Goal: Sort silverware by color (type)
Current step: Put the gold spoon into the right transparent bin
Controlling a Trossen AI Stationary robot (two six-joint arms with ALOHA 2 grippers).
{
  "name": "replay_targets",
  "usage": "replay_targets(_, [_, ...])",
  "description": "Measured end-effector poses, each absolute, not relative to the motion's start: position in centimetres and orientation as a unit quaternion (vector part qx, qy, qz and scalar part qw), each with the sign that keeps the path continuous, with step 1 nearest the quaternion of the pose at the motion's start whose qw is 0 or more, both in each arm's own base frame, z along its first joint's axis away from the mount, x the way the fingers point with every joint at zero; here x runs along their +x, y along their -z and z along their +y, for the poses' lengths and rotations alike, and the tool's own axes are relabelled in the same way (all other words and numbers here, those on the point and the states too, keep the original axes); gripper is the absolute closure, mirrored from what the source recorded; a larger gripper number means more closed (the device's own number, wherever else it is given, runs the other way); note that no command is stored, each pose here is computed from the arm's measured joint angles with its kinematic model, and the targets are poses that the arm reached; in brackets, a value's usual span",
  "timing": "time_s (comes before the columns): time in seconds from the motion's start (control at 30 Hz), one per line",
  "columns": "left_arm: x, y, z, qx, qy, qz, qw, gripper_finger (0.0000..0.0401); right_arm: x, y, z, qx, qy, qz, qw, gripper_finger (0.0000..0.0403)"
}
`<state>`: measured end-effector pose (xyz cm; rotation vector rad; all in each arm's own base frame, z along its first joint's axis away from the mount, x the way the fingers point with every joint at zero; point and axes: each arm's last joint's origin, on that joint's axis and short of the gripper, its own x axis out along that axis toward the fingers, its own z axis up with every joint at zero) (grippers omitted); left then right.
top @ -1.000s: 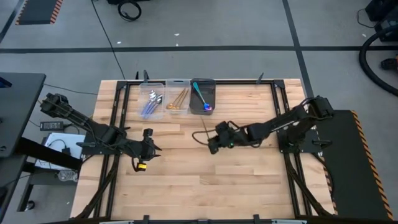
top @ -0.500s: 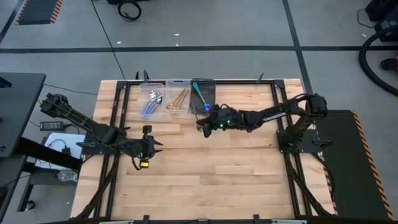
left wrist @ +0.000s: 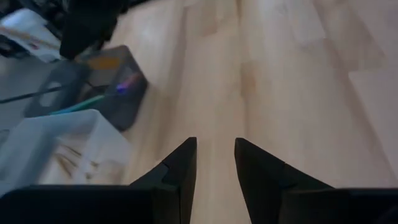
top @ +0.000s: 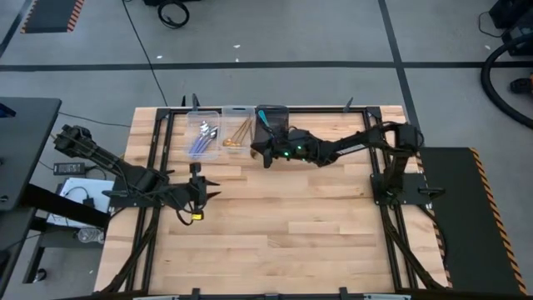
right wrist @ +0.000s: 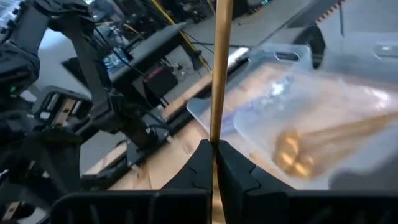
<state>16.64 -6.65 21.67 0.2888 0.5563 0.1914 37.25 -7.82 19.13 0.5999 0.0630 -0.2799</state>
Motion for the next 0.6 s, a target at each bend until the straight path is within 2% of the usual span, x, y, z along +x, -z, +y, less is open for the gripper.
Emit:
replay_targets(0.27, [16.7, -22.0, -6.4, 0.172, -0.141, 0.255, 0.941, 0.0284, 42.1, -20.1, -10.4, 0.271, 0.126, -0.010, 0.954, 0.0389])
replay_targets(0.43, [16.6, -21.9, -5.9, 0.179, -0.195, 0.254, 0.930, 0.0284, 44.4, -19.5, -11.7, 0.285, 0.165, -0.034, 0.944, 0.0389])
replay_targets(0.6, [16.4, -21.7, -5.7, 0.184, -0.203, 0.265, 0.925, 0.0284, 45.4, -17.8, -12.5, 0.307, 0.211, -0.041, 0.927, 0.0389])
